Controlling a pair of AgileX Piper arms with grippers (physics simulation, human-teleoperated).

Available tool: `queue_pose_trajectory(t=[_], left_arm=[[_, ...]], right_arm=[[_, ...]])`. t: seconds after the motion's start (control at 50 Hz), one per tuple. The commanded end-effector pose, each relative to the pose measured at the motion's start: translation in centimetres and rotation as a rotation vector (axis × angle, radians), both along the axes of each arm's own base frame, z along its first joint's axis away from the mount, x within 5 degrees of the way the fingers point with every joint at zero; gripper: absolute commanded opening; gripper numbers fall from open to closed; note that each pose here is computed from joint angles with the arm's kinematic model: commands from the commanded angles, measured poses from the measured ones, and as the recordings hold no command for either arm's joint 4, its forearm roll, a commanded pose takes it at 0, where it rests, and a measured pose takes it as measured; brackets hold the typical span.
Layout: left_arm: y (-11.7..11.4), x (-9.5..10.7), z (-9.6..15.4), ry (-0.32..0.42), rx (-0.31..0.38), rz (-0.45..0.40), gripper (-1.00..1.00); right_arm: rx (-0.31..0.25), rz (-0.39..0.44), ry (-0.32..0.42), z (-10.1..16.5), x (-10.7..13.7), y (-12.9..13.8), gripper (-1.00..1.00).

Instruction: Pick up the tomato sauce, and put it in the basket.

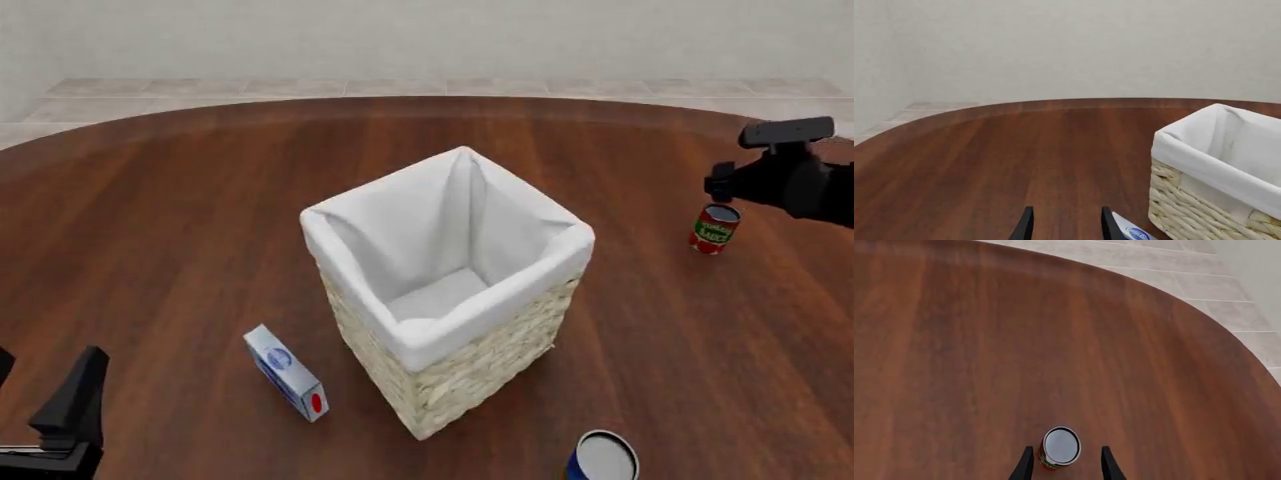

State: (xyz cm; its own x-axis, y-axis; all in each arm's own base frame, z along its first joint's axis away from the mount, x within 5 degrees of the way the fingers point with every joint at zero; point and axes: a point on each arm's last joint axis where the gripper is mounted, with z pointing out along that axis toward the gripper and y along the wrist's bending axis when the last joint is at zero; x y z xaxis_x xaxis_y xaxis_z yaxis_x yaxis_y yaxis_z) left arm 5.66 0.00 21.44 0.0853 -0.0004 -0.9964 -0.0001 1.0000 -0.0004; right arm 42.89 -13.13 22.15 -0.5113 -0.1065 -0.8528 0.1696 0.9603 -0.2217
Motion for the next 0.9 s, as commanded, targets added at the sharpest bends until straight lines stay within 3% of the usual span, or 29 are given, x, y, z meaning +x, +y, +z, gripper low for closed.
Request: queue_pose_trajectory(t=[0.02, 0.36, 0.9], left_arm=[[0.0, 0.0, 0.0, 0.000, 0.000, 0.000, 1.00], [0.0, 0.0, 0.0, 0.000, 0.000, 0.000, 1.00], [0.0, 0.0, 0.0, 0.000, 0.000, 0.000, 1.00]], right_arm=[[0.014, -0.002, 0.028, -2.1, 0.7, -0.2, 1.00], [0.025, 0.003, 0.055, -4.2, 1.8, -0.2, 1.00], [0.037, -0.012, 0.102, -6.9, 1.6, -0.9, 1.00]])
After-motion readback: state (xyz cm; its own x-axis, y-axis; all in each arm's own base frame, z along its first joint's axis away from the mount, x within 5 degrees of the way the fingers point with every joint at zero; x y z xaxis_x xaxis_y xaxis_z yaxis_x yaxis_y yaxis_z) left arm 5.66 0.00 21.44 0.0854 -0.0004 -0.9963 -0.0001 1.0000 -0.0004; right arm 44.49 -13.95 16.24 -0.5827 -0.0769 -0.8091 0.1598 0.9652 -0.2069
